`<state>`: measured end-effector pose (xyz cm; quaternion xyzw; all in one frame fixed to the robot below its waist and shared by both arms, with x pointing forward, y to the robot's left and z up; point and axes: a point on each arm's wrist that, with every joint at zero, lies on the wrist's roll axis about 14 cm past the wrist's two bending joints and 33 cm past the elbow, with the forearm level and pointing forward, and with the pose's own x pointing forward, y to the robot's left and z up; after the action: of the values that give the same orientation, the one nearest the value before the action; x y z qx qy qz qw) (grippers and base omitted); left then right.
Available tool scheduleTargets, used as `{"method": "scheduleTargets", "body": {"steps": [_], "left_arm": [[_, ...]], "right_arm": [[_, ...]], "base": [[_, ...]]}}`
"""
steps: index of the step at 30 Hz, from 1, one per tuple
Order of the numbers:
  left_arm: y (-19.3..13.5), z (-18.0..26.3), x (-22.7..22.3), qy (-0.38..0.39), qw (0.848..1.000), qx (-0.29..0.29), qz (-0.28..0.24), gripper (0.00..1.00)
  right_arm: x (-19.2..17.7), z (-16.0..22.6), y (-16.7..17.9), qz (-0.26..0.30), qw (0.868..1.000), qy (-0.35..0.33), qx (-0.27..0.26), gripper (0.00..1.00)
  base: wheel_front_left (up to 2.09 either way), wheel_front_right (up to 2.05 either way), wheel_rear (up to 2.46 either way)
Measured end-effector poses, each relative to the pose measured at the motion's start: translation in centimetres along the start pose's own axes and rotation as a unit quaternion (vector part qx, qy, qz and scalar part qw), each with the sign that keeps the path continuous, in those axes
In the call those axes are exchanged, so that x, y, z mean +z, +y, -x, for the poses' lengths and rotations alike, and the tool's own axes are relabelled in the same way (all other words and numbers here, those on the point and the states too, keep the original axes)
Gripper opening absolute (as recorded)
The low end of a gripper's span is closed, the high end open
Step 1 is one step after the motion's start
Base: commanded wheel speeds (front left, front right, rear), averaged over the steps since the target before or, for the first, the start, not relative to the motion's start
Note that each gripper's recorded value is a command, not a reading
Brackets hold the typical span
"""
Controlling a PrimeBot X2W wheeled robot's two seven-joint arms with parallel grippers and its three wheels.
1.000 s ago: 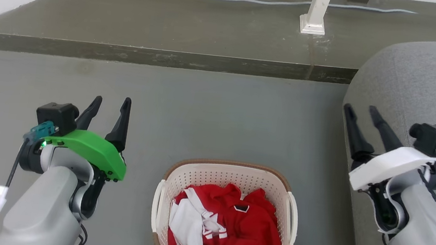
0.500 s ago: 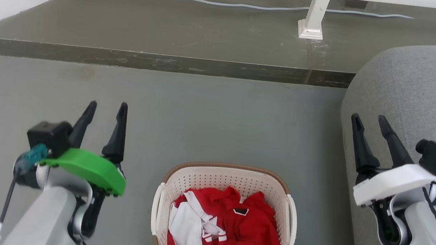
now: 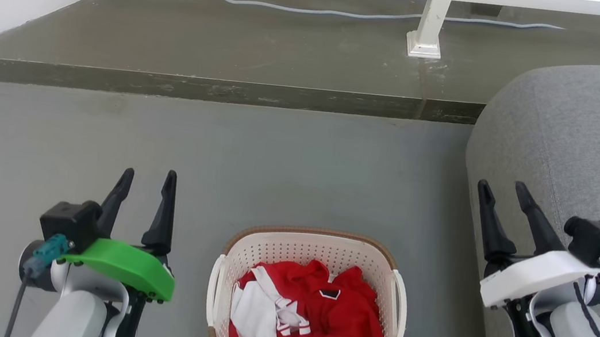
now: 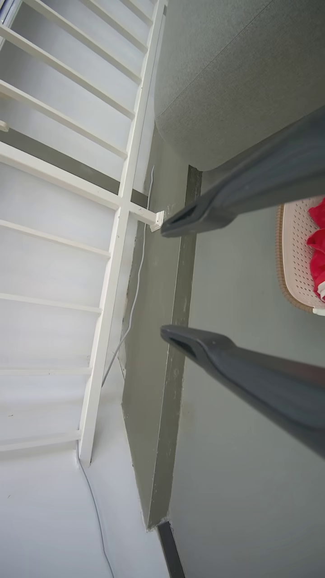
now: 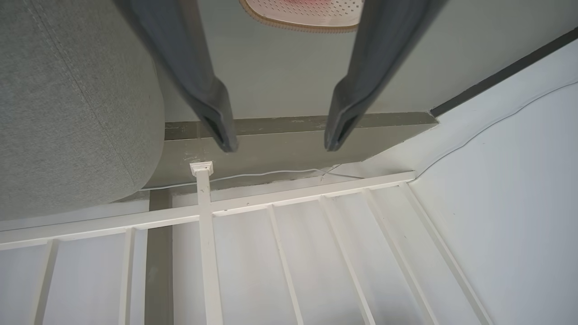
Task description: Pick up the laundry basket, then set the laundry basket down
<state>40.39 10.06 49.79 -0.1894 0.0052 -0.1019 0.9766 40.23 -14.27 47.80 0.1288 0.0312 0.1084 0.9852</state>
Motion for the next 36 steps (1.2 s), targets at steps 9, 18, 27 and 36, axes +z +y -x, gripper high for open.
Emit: {"method": "scheduleTargets", "body": {"steps": [9,18,27,36], "left_arm": [[-0.3,0.6,-0.1,-0.002,1.000,-0.004,-0.010,1.00],[-0.2,1.0,-0.4,0.000,1.000,-0.002,-0.008,1.00],[-0.1,1.1,-0.6,0.002,1.000,-0.001,-0.013,1.00],[0.2,2.2,-3.1,0.040,0.999,0.008,-0.004,0.00]], "right_arm": [[-0.6,0.7,-0.1,0.003,1.000,0.005,-0.003,1.00],[-0.7,0.9,0.0,0.004,1.000,0.005,-0.003,1.00],[-0.8,0.9,0.0,0.009,1.000,0.005,-0.001,1.00],[-3.8,2.3,0.1,-0.008,0.999,0.045,-0.015,0.00]], "base": [[0.00,0.00,0.00],[0.00,0.00,0.00],[0.00,0.00,0.00],[0.00,0.00,0.00]]}}
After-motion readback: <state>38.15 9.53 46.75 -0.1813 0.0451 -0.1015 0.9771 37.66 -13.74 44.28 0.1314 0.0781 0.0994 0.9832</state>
